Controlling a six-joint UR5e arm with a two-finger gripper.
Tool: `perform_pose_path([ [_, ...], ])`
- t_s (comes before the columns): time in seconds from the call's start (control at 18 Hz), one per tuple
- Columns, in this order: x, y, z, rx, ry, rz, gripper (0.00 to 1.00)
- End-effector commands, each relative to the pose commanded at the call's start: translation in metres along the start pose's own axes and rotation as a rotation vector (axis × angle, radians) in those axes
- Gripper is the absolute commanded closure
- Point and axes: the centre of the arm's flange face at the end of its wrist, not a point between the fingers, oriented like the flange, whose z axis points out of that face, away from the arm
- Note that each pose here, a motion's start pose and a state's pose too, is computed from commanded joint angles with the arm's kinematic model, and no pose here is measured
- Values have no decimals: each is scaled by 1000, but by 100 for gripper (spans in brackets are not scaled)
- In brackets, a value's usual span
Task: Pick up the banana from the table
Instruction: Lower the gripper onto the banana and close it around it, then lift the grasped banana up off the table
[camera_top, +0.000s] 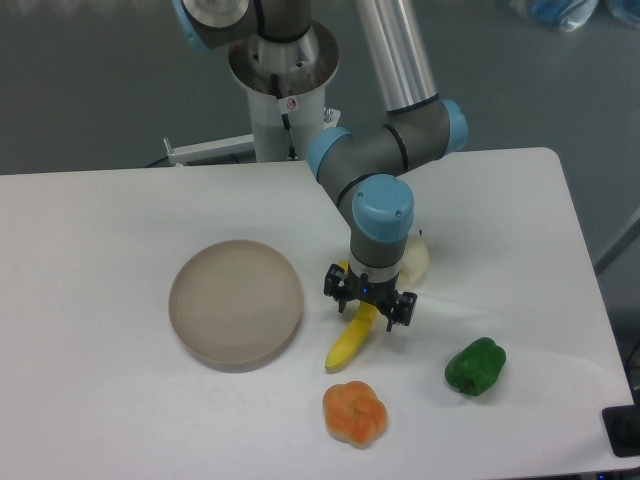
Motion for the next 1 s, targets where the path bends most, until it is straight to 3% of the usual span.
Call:
perform_pose_path([
  [0.39, -1, -1, 0, 2, 0, 2, 65],
  [0.5, -3, -1, -2, 4, -3, 0, 78],
  [0.78, -9, -6, -9, 16, -18, 0, 80],
  [1.0, -24, -18, -44, 40, -82, 38, 80],
])
